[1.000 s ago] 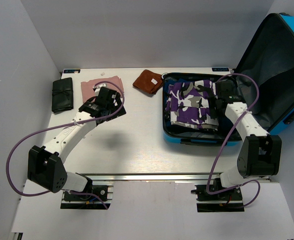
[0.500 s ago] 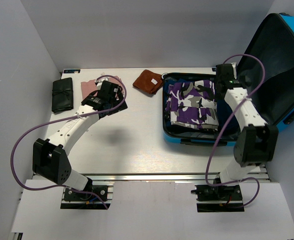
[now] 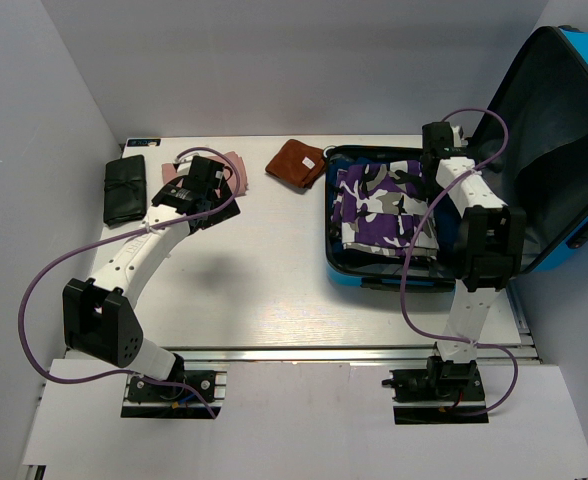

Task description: Pack the luggage

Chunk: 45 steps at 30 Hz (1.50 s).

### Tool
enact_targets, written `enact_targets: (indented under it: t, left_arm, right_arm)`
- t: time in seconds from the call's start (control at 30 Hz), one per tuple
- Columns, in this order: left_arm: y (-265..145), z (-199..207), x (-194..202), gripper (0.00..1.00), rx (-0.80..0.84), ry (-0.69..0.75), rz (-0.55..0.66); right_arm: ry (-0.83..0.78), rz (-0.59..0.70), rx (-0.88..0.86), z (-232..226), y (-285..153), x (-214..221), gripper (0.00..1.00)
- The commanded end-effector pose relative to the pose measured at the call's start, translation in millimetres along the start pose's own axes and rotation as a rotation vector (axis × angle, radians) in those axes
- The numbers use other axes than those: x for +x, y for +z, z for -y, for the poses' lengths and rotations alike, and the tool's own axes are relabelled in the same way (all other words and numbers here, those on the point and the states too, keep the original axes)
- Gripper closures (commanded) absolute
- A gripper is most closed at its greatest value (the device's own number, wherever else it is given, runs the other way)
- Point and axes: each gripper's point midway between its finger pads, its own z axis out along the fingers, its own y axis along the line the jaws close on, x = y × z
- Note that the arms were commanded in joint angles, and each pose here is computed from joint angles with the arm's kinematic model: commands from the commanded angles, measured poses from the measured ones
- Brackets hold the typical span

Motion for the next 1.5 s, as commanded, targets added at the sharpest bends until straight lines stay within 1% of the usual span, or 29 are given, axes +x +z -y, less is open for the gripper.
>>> enact_targets:
  t: [0.0,0.1,0.17,0.2,0.23,0.27,0.3,0.4,0.47,0.5,0.53,0.57,0.6,0.63,0.7,0.73,0.77,0.8,0.83,0.93,1.13,1.17,1.23,1.27,1.3,1.33,1.37,1.4,1.47]
  left_arm:
    - [-20,-6,-23,0.02,0.004,-0.029,0.058]
    - [-22,-11,-32,0.02,0.0,-0.051,0.075]
    - [-16,-11,-36,0.02,-0.005,-0.056,0.075]
    - [-15,-10,-43,0.02,0.002,-0.068,0.079]
    - [-12,-8,-46,0.02,0.01,-0.067,0.075]
    - [2,-8,-47,0.02,-0.001,-0.069,0.053]
    - [2,-2,-59,0.02,0.016,-0.081,0.065]
    - [34,6,-68,0.02,0.028,-0.081,0.027]
    - [45,23,-89,0.02,0.07,-0.071,0.051]
    - [70,21,-87,0.02,0.039,-0.065,0.022]
    - [73,26,-110,0.02,0.051,-0.062,0.063]
    - [82,32,-117,0.02,0.056,-0.052,0.071]
    - [113,32,-111,0.02,0.03,-0.045,0.029]
    - [114,41,-142,0.02,0.054,-0.052,0.083]
    - [137,51,-149,0.02,0.055,-0.044,0.079]
    - [175,46,-135,0.02,0.019,-0.032,0.037]
    - [177,58,-157,0.02,0.049,-0.036,0.092]
    - [191,60,-155,0.02,0.048,-0.024,0.093]
    - [218,58,-140,0.02,0.029,-0.006,0.065]
    - [245,54,-123,0.02,0.008,0.016,0.044]
    - [258,43,-60,0.02,-0.039,0.099,-0.088]
    - [250,49,-56,0.02,-0.028,0.113,-0.093]
    - [246,43,-17,0.03,-0.022,0.122,-0.187]
    - [231,44,-20,0.04,-0.001,0.114,-0.186]
    - [224,40,23,0.05,-0.003,0.147,-0.268]
    - [216,44,31,0.05,0.023,0.15,-0.262]
    - [192,53,27,0.05,0.074,0.152,-0.237]
    - [180,45,77,0.06,0.078,0.201,-0.319]
    - [152,62,107,0.06,0.202,0.22,-0.344]
  right_arm:
    - [0.169,0.167,-0.033,29,-41,-51,0.11]
    - [0.243,0.261,-0.115,49,-85,-66,0.11]
    - [0.306,0.327,-0.292,42,-126,-71,0.11]
    - [0.301,0.36,-0.439,26,-143,-74,0.11]
    - [0.294,0.36,-0.517,13,-150,-63,0.11]
    - [0.308,0.448,-0.585,18,-178,-69,0.11]
    - [0.285,0.479,-0.7,4,-195,-65,0.11]
    - [0.24,0.509,-0.867,-20,-229,-46,0.11]
    - [0.191,0.504,-0.926,-39,-247,-35,0.11]
    - [0.178,0.487,-0.933,-42,-248,-28,0.11]
    - [0.153,0.484,-0.956,-52,-256,-23,0.11]
    - [0.128,0.48,-0.973,-59,-262,-17,0.11]
    - [0.111,0.483,-0.981,-65,-269,-13,0.11]
    - [0.108,0.485,-0.984,-67,-271,-10,0.11]
    - [0.102,0.489,-1.005,-74,-281,1,0.11]
    - [0.104,0.494,-1.012,-75,-284,4,0.11]
    - [0.097,0.514,-1.027,-75,-294,8,0.11]
    - [0.101,0.504,-1.022,-75,-292,14,0.11]
    - [0.095,0.495,-1.024,-76,-293,19,0.11]
    - [0.088,0.492,-1.012,-71,-299,31,0.11]
    - [0.063,0.482,-1.004,-74,-303,46,0.11]
    - [0.059,0.477,-1.011,-75,-304,48,0.11]
    - [0.041,0.474,-1.025,-80,-307,53,0.11]
    - [0.034,0.469,-1.022,-80,-307,56,0.11]
    - [0.028,0.464,-1.025,-82,-308,59,0.11]
    - [0.02,0.468,-1.029,-82,-310,63,0.11]
    - [0.014,0.469,-1.039,-84,-313,66,0.11]
    - [0.008,0.469,-1.051,-86,-315,68,0.11]
    - [-0.023,0.463,-1.097,-96,-323,78,0.11]
